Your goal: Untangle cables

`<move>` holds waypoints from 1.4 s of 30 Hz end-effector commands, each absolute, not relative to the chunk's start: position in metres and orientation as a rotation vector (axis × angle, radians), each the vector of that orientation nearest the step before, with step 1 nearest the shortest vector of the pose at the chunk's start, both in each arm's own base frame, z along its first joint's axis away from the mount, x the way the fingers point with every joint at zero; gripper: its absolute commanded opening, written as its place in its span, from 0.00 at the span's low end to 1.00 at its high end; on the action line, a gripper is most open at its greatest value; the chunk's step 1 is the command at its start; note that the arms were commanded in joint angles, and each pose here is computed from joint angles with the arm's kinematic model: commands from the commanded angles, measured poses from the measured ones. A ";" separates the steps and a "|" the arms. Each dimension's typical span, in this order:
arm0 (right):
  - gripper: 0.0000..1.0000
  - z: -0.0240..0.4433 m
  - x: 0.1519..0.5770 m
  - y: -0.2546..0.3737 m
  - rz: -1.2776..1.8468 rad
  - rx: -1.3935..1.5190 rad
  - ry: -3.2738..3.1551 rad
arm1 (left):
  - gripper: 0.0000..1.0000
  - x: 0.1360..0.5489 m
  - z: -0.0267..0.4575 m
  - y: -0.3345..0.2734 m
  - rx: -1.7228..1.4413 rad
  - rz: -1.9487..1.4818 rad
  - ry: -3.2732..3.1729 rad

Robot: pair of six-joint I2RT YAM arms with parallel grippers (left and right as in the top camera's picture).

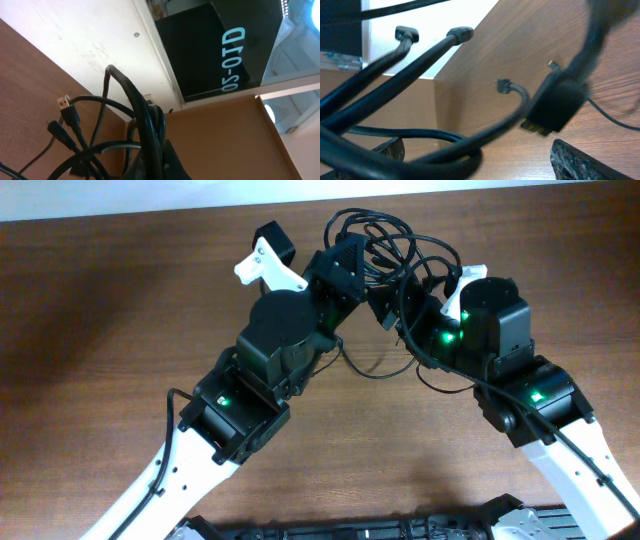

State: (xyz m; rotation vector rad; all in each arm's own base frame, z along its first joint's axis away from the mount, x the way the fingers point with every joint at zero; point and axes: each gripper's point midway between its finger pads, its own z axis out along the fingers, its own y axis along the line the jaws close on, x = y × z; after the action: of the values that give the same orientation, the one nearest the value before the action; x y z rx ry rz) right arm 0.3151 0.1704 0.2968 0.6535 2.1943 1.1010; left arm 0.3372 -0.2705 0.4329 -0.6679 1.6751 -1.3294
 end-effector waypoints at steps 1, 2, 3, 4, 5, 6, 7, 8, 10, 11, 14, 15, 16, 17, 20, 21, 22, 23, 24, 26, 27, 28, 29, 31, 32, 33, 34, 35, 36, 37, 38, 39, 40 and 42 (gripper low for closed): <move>0.89 0.293 0.320 0.158 1.016 0.711 2.175 | 0.00 0.336 0.438 -0.272 -0.700 -1.366 1.656; 0.88 0.292 0.320 0.157 1.007 0.717 2.175 | 0.00 0.336 0.438 -0.272 -0.700 -1.366 1.656; 0.88 0.292 0.320 0.157 1.009 0.716 2.175 | 0.00 0.336 0.437 -0.272 -0.701 -1.362 1.659; 0.88 0.292 0.320 0.157 1.010 0.715 2.174 | 0.00 0.336 0.436 -0.272 -0.703 -1.358 1.662; 0.88 0.293 0.320 0.157 1.010 0.715 2.173 | 0.00 0.338 0.434 -0.269 -0.714 -1.342 1.660; 0.88 0.293 0.320 0.157 1.010 0.714 2.171 | 0.00 0.339 0.432 -0.266 -0.730 -1.320 1.656; 0.88 0.294 0.320 0.157 1.011 0.714 2.170 | 0.00 0.341 0.430 -0.262 -0.749 -1.293 1.649; 0.88 0.294 0.319 0.156 1.011 0.714 2.169 | 0.00 0.345 0.427 -0.253 -0.788 -1.238 1.631; 0.85 0.294 0.320 0.156 1.009 0.723 2.166 | 0.00 0.348 0.422 -0.244 -0.835 -1.197 1.616; 0.84 0.294 0.321 0.154 1.008 0.749 2.158 | 0.00 0.348 0.421 -0.243 -0.854 -1.200 1.615; 0.84 0.294 0.324 0.150 1.031 0.870 2.121 | 0.00 0.347 0.418 -0.243 -0.926 -1.247 1.605; 0.83 0.294 0.324 0.150 1.043 0.894 2.114 | 0.00 0.346 0.418 -0.245 -0.934 -1.258 1.604; 0.82 0.295 0.325 0.150 1.047 0.901 2.110 | 0.00 0.345 0.418 -0.247 -0.938 -1.267 1.605; 0.81 0.295 0.325 0.150 1.047 0.901 2.108 | 0.00 0.343 0.419 -0.250 -0.932 -1.276 1.610; 0.80 0.291 0.326 0.145 1.005 0.922 2.106 | 0.00 0.333 0.419 -0.263 -0.920 -1.315 1.630; 0.80 0.288 0.325 0.144 0.994 0.929 2.112 | 0.00 0.329 0.419 -0.267 -0.911 -1.325 1.636; 0.80 0.286 0.324 0.142 0.982 0.936 2.119 | 0.00 0.326 0.420 -0.271 -0.904 -1.334 1.640; 0.80 0.284 0.323 0.141 0.973 0.942 2.127 | 0.00 0.324 0.421 -0.274 -0.897 -1.344 1.642; 0.80 0.281 0.322 0.140 0.959 0.943 2.138 | 0.00 0.323 0.422 -0.275 -0.896 -1.349 1.638; 0.80 0.276 0.320 0.137 0.916 0.935 2.158 | 0.00 0.323 0.425 -0.275 -0.895 -1.358 1.627; 0.80 0.273 0.318 0.134 0.892 0.947 2.164 | 0.00 0.323 0.426 -0.275 -0.895 -1.364 1.621; 0.80 0.269 0.317 0.129 0.858 0.963 2.170 | 0.00 0.323 0.428 -0.276 -0.894 -1.372 1.614; 0.80 0.265 0.316 0.125 0.824 0.979 2.173 | 0.00 0.323 0.431 -0.276 -0.893 -1.383 1.601; 0.80 0.261 0.315 0.117 0.767 0.997 2.168 | 0.00 0.323 0.437 -0.276 -0.892 -1.405 1.577; 0.80 0.259 0.315 0.114 0.745 1.006 2.168 | 0.00 0.324 0.439 -0.276 -0.891 -1.411 1.570; 0.80 0.258 0.314 0.112 0.731 1.007 2.170 | 0.00 0.324 0.440 -0.275 -0.893 -1.413 1.562; 0.80 0.258 0.314 0.110 0.710 0.993 2.171 | 0.00 0.325 0.442 -0.273 -0.898 -1.405 1.548; 0.80 0.257 0.315 0.108 0.684 0.977 2.172 | 0.00 0.326 0.443 -0.270 -0.901 -1.393 1.536; 0.80 0.257 0.315 0.105 0.665 0.972 2.170 | 0.00 0.327 0.445 -0.268 -0.889 -1.372 1.522; 0.79 0.257 0.315 0.104 0.644 0.953 2.173 | 0.00 0.328 0.448 -0.266 -0.871 -1.353 1.510; 0.79 0.257 0.315 0.102 0.630 0.939 2.174 | 0.00 0.329 0.452 -0.265 -0.847 -1.338 1.498; 0.79 0.257 0.316 0.100 0.604 0.911 2.176 | 0.00 0.329 0.456 -0.264 -0.817 -1.320 1.487; 0.78 0.257 0.316 0.099 0.587 0.890 2.179 | 0.00 0.329 0.459 -0.263 -0.803 -1.314 1.479; 0.78 0.257 0.317 0.096 0.537 0.828 2.188 | 0.00 0.329 0.462 -0.263 -0.759 -1.284 1.477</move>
State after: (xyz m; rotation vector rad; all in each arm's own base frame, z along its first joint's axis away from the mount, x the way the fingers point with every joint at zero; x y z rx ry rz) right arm 0.3148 0.1103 0.2569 0.9187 2.1903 0.6795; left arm 0.3269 -0.2771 0.4425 -0.8182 1.5501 -1.3652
